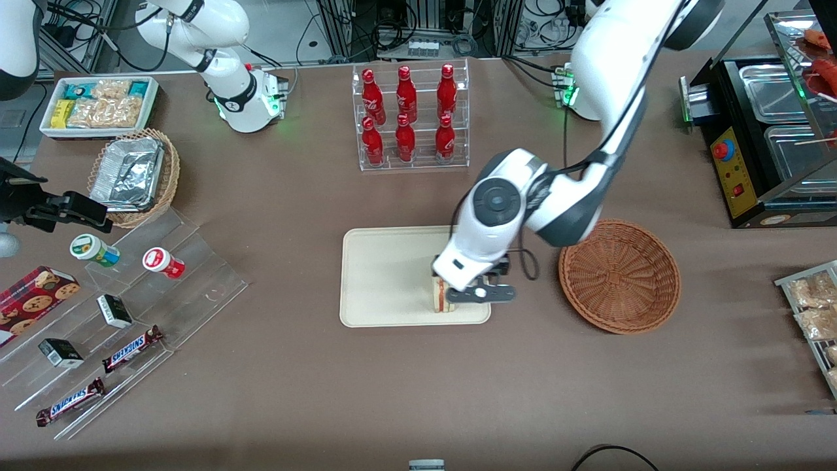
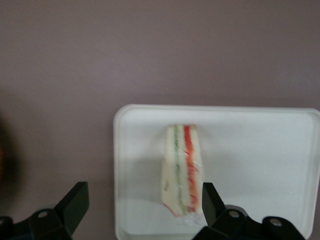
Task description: Place sandwich from basket to tray
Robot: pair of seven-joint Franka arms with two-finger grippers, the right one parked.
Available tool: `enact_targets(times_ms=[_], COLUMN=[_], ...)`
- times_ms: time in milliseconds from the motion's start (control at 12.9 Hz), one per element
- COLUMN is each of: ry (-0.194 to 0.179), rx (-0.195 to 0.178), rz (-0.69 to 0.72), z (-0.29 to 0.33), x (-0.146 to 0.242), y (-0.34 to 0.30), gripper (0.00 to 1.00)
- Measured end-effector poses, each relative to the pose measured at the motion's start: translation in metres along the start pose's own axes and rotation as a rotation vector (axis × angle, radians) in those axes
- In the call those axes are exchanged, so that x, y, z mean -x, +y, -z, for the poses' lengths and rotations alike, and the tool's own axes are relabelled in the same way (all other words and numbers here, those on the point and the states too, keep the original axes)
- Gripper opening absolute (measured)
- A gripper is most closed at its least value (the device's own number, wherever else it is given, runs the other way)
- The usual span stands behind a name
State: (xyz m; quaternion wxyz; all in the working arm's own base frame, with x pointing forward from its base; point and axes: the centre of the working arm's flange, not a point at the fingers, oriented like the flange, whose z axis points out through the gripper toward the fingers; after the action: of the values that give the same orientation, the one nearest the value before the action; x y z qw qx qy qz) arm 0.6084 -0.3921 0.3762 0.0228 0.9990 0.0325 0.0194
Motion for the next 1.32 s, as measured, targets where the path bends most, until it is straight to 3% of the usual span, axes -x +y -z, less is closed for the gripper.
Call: enact_targets(times_ms=[310,698,1009,1319], ry=[-0.003,-0.068,-0.131,-0.153], rx=[-0.043,-0.095,-0.123,-0.126], rz=[0.047,0.011,-0.026,-0.025], z=[0.039,0.083,0.132,0.195], x=[-0.041,-0.068,-0.062,-0.03], y=[-0.084,-0.195,-0.267,-0.279], gripper=[1.0,1.0,1.0,1.0])
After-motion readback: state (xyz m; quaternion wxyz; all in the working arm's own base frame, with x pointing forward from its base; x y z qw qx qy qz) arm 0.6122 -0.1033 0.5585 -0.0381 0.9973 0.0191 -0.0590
